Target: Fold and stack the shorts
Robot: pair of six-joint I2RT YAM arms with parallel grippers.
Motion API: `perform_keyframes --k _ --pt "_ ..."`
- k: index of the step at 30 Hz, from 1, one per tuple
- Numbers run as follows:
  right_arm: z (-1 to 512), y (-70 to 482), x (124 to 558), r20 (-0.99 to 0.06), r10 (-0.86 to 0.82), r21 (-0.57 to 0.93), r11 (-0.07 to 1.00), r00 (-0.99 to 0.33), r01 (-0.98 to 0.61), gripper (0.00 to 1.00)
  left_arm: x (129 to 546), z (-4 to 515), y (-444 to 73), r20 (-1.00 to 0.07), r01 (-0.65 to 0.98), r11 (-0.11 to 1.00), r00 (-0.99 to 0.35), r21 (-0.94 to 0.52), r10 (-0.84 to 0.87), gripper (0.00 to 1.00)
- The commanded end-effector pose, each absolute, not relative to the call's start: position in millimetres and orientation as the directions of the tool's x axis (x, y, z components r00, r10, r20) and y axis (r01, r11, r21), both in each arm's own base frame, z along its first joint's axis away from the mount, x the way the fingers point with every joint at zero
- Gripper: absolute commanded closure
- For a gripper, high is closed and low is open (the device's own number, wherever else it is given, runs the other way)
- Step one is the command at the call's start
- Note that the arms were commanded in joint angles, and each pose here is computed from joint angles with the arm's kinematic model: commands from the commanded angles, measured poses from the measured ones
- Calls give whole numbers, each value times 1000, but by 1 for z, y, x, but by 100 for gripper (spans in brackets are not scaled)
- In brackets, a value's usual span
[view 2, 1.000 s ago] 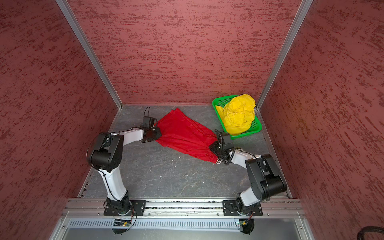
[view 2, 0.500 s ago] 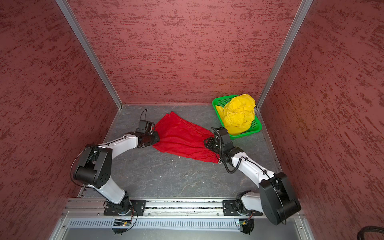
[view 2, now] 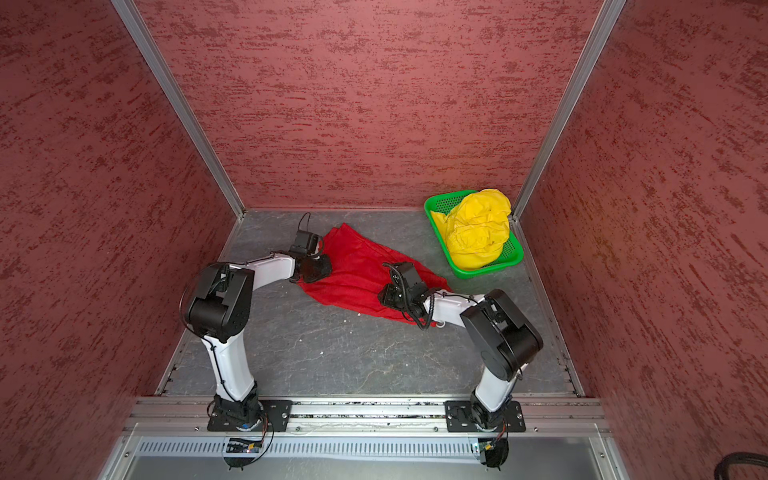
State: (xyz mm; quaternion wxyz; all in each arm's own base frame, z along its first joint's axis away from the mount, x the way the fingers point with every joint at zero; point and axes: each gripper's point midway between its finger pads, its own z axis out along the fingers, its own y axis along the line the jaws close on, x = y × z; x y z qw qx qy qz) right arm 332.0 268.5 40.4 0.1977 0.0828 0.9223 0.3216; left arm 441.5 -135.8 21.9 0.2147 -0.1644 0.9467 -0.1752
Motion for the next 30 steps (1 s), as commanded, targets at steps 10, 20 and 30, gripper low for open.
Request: perform_keyframes --k 10,20,30 --pt "-14 227 229 -137 224 591 800 -965 101 56 331 0 -109 -238 -372 857 -851 -358 -469 94" --pt "81 233 240 -329 162 660 744 -930 -103 53 327 93 -114 -392 -219 849 -813 -481 -431 60" --pt "105 172 275 -323 331 706 708 -886 7 53 411 122 -100 -461 45 889 -866 -455 -192 50"
